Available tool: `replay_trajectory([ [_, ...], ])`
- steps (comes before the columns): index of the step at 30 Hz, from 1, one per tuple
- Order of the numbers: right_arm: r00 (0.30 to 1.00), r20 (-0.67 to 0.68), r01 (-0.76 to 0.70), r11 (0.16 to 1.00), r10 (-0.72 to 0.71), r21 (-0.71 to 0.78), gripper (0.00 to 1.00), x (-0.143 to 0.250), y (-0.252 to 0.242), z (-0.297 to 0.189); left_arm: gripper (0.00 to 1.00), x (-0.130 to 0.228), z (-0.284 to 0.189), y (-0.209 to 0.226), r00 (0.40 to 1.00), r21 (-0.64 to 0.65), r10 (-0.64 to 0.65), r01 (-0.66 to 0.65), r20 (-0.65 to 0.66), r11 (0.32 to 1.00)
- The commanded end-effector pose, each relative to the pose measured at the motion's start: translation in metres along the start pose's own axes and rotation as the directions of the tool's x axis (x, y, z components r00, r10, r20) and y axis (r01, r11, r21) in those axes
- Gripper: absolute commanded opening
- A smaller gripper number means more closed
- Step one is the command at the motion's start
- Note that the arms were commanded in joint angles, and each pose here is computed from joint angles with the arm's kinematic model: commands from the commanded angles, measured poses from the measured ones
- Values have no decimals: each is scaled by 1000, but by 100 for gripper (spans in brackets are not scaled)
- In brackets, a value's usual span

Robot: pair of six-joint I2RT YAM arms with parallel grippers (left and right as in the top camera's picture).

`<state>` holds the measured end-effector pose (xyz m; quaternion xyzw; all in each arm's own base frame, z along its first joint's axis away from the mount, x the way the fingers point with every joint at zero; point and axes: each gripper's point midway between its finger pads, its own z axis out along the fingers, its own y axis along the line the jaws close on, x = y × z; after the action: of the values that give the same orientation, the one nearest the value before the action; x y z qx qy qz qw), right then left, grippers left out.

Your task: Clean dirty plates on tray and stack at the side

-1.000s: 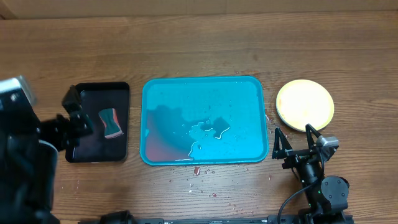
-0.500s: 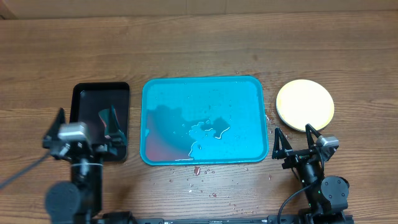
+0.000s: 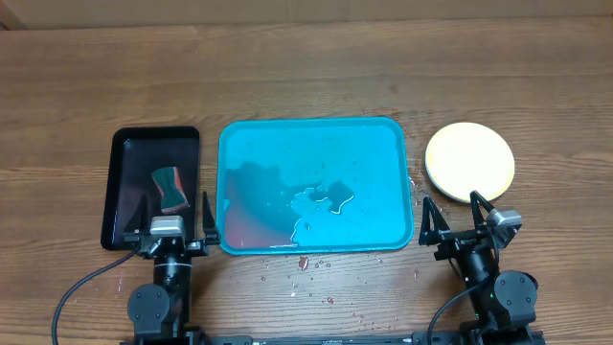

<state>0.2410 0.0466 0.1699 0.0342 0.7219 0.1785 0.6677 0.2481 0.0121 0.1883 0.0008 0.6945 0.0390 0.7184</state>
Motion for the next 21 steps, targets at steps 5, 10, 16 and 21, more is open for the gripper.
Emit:
replay_trajectory([
  [5, 1000, 9, 1, 1000, -1, -7, 100, -1, 1, 0, 100, 32, -4, -7, 994, 36, 10, -6, -111, 999],
  [10, 1000, 9, 1, 1000, -1, -7, 100, -1, 1, 0, 100, 32, -4, -8, 994, 38, 7, -3, -111, 999],
  [16, 1000, 9, 1, 1000, -1, -7, 100, -1, 1, 0, 100, 32, -4, -8, 994, 38, 7, -3, -111, 999],
  [21, 1000, 9, 1, 1000, -1, -7, 100, -1, 1, 0, 100, 32, -4, -8, 994, 38, 7, -3, -111, 999],
])
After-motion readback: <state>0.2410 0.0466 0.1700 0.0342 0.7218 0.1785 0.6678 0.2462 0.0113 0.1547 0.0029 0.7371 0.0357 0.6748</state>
